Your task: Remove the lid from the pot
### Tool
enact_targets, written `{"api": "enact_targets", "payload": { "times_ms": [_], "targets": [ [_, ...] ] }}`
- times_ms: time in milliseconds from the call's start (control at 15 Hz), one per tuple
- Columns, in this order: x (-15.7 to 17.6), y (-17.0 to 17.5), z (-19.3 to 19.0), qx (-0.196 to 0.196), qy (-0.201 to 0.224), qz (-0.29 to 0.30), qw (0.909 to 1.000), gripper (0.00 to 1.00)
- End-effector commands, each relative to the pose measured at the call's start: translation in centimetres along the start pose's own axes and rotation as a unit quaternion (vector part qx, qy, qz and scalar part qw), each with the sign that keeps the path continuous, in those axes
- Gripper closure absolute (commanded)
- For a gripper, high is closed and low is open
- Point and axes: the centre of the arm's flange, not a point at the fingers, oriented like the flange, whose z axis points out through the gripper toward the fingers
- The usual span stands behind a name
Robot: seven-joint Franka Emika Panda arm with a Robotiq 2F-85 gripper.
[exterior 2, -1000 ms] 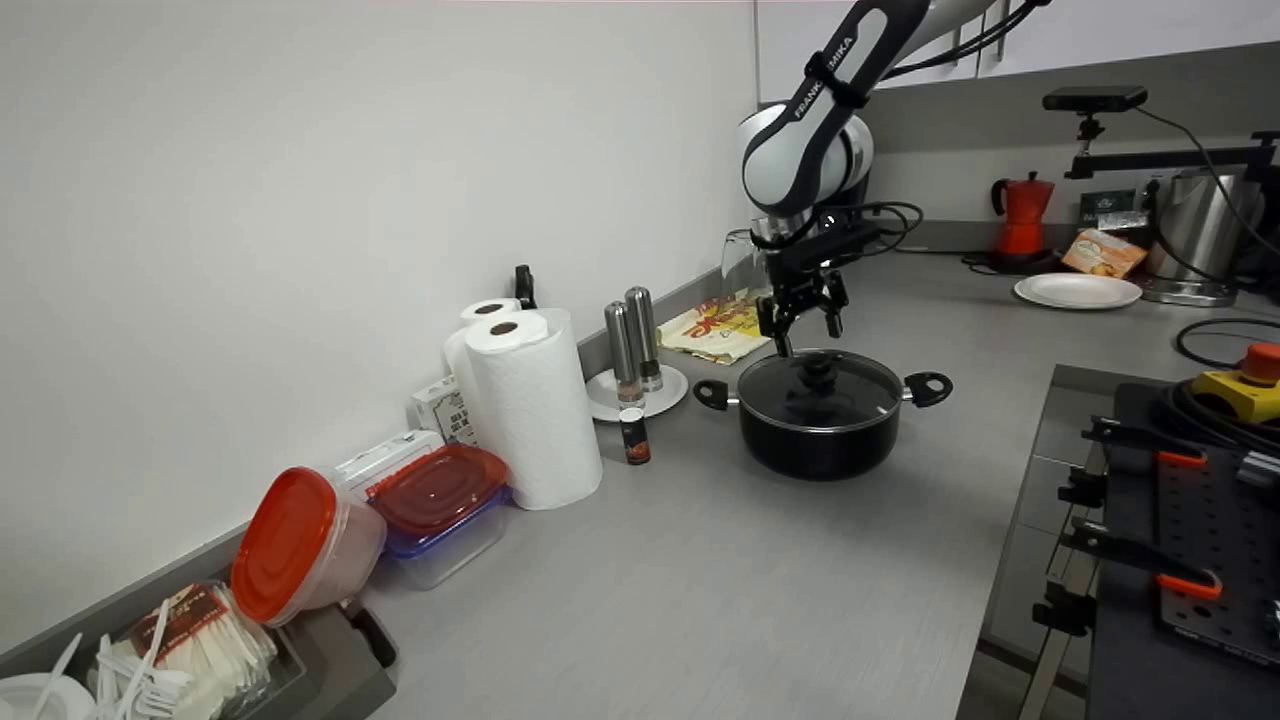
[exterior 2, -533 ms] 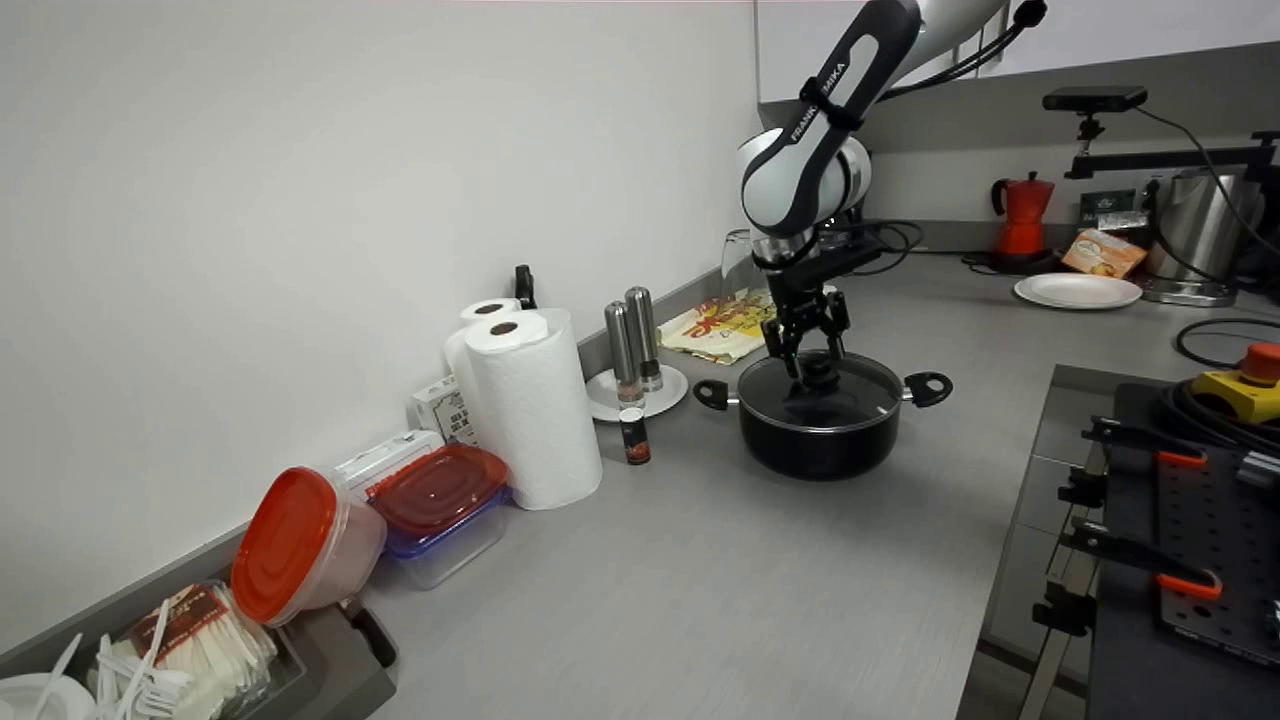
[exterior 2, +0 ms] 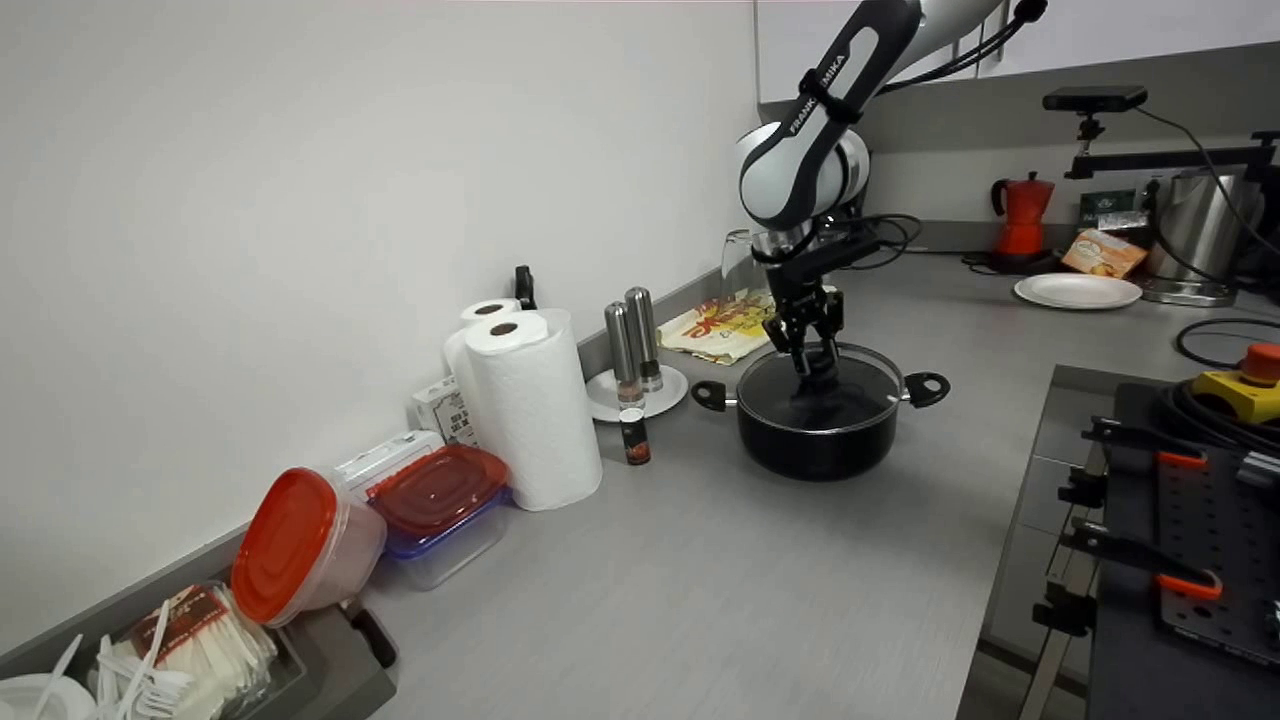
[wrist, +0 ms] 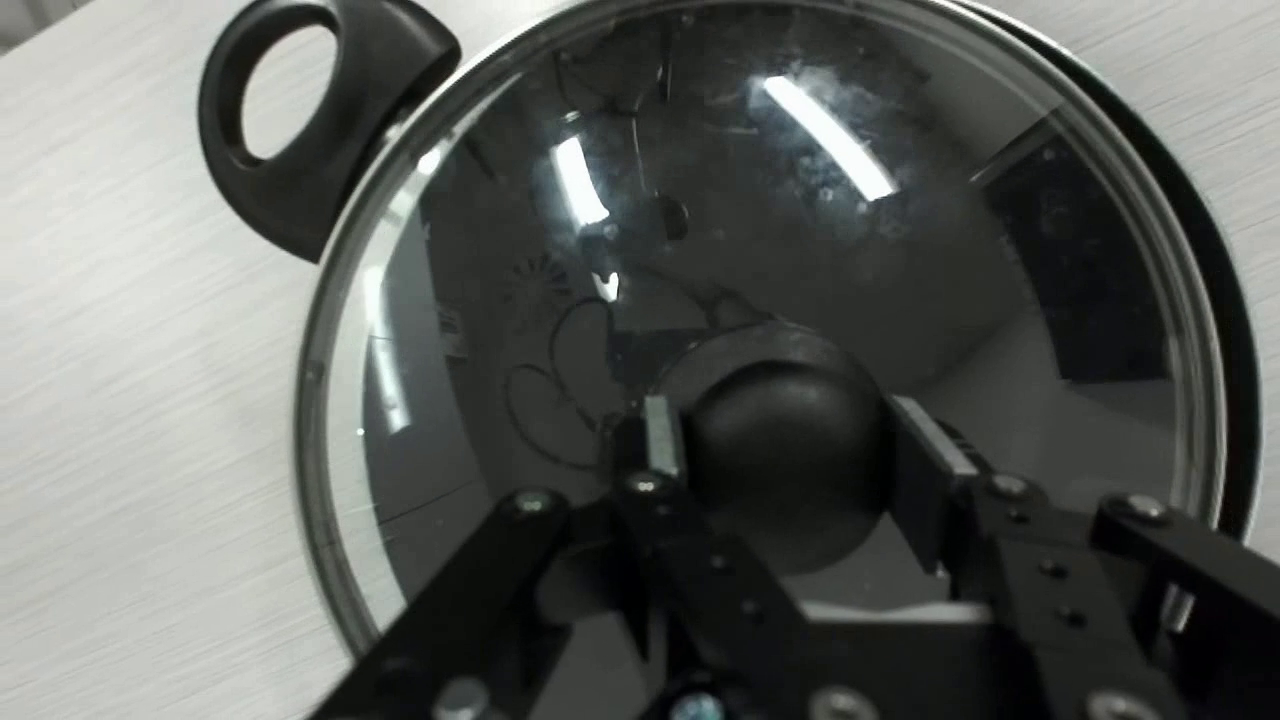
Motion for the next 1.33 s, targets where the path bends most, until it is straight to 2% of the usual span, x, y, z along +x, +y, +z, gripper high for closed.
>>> {"api": "enact_targets", "payload": {
  "times_ms": [0, 467, 1000, 1267],
  "targets": [
    [0.2, -0.3, 0.4, -0.002, -0.010, -0.003, 0.9999, 0.75],
    [-0.3, -0.2, -0.4, 0.001, -0.007, -0.007, 0.9999, 0.75],
    [-3.2, -2.2, -8.6, -0.016, 0.060, -0.049, 0.9969, 0.75],
    [-5.0, -5.5, -11.8, -0.027, 0.077, -0.088, 0.9928, 0.75]
  ]
}}
